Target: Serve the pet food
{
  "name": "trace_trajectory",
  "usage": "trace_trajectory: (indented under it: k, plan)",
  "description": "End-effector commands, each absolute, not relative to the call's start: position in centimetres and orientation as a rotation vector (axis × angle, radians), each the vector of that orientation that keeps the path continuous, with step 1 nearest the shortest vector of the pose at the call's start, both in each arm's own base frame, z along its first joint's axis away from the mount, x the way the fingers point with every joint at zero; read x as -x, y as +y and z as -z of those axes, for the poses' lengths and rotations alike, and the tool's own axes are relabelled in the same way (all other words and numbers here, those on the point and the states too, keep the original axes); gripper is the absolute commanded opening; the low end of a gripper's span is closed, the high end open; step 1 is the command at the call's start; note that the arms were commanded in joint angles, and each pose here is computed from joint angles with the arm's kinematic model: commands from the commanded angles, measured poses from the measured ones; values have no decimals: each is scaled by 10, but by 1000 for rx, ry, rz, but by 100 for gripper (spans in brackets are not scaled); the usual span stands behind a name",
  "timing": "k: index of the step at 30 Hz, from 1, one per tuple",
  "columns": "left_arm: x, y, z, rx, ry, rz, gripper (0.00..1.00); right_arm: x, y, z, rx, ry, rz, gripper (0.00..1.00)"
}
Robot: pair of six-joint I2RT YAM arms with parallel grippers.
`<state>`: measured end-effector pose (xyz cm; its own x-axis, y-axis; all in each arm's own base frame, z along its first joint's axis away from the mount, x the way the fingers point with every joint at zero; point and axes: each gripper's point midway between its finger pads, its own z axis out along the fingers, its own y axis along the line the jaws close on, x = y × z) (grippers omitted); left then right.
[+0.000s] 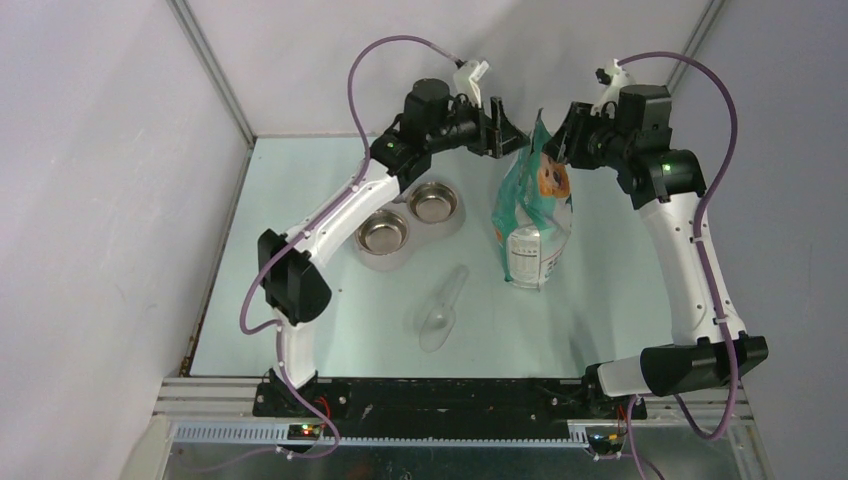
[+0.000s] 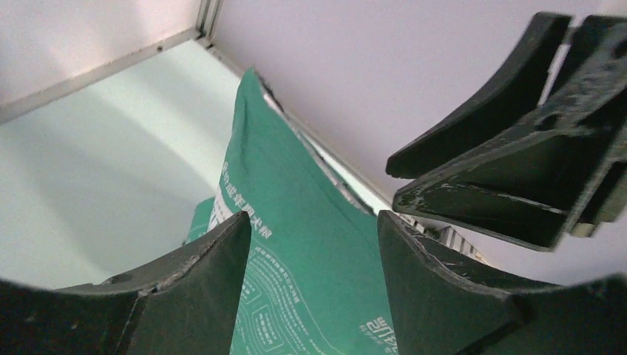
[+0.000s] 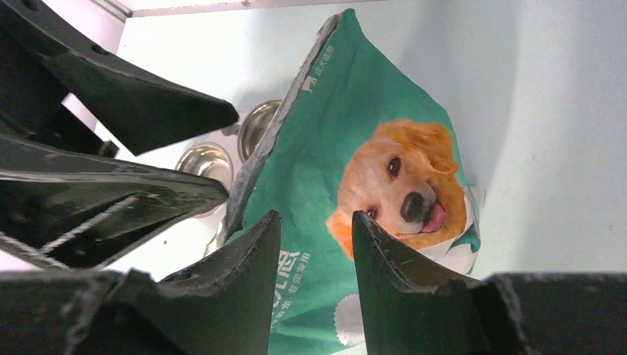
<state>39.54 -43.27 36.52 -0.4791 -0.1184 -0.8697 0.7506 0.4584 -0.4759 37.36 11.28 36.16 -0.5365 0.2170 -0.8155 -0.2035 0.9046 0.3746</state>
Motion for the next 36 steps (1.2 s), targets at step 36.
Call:
trace_trajectory:
  k: [36]
  plan:
    - [-367,-446,-372,-721,1647,1287,39,-378,131,-386,114,1989,-593,52]
